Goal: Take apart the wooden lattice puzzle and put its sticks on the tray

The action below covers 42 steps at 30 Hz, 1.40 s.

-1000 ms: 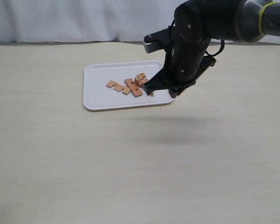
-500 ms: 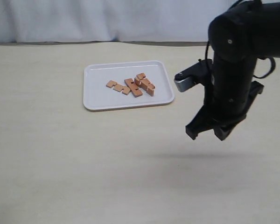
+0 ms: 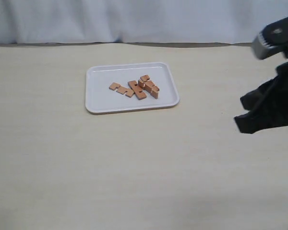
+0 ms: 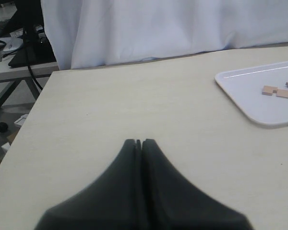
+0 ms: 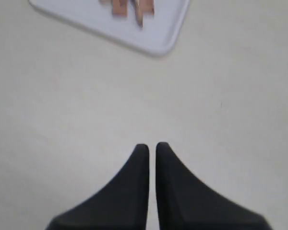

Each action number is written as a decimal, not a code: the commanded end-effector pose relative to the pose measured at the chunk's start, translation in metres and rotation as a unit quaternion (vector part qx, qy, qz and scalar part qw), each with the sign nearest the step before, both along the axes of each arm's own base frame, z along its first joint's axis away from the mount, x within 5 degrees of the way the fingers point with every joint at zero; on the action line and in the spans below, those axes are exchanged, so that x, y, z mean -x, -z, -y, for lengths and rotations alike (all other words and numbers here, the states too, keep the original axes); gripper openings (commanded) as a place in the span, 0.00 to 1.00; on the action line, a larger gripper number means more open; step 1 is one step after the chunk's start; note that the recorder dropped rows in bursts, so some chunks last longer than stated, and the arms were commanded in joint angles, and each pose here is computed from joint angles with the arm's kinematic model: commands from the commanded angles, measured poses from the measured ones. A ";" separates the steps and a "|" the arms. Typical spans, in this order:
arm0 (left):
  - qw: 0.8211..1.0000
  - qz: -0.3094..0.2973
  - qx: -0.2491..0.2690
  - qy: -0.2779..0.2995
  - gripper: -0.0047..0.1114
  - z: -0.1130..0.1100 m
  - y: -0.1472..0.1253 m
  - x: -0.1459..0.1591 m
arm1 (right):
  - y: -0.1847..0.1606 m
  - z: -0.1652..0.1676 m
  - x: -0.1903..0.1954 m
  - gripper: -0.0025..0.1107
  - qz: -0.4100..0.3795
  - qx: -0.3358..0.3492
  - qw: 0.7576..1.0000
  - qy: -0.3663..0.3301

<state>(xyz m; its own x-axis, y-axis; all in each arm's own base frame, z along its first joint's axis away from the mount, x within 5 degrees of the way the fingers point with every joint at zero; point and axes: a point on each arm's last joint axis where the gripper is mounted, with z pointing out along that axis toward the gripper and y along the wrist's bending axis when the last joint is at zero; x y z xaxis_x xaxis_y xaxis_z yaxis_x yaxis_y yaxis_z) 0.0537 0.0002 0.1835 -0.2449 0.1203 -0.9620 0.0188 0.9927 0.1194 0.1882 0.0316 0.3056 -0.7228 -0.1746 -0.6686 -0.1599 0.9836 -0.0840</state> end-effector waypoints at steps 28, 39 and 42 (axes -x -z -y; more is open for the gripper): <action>1.000 0.006 0.001 0.001 0.04 0.000 -0.001 0.000 | 0.053 0.013 0.100 0.06 0.343 -0.093 0.934 -0.041; 1.000 0.007 0.001 0.001 0.04 0.000 -0.001 0.000 | 0.053 0.013 0.100 0.06 0.343 -0.093 0.934 -0.041; 1.000 0.007 0.001 0.001 0.04 0.000 -0.001 0.000 | 0.051 0.014 0.103 0.06 0.349 -0.094 0.931 -0.041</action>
<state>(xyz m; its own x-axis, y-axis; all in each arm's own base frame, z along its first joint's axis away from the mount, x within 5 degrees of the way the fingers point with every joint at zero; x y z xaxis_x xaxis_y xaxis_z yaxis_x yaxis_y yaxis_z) 0.0537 0.0002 0.1835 -0.2449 0.1203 -0.9620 0.0188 0.9927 0.1194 0.0884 0.0184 0.2534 -0.1111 -0.0461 -0.9927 -0.2063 0.9782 -0.0224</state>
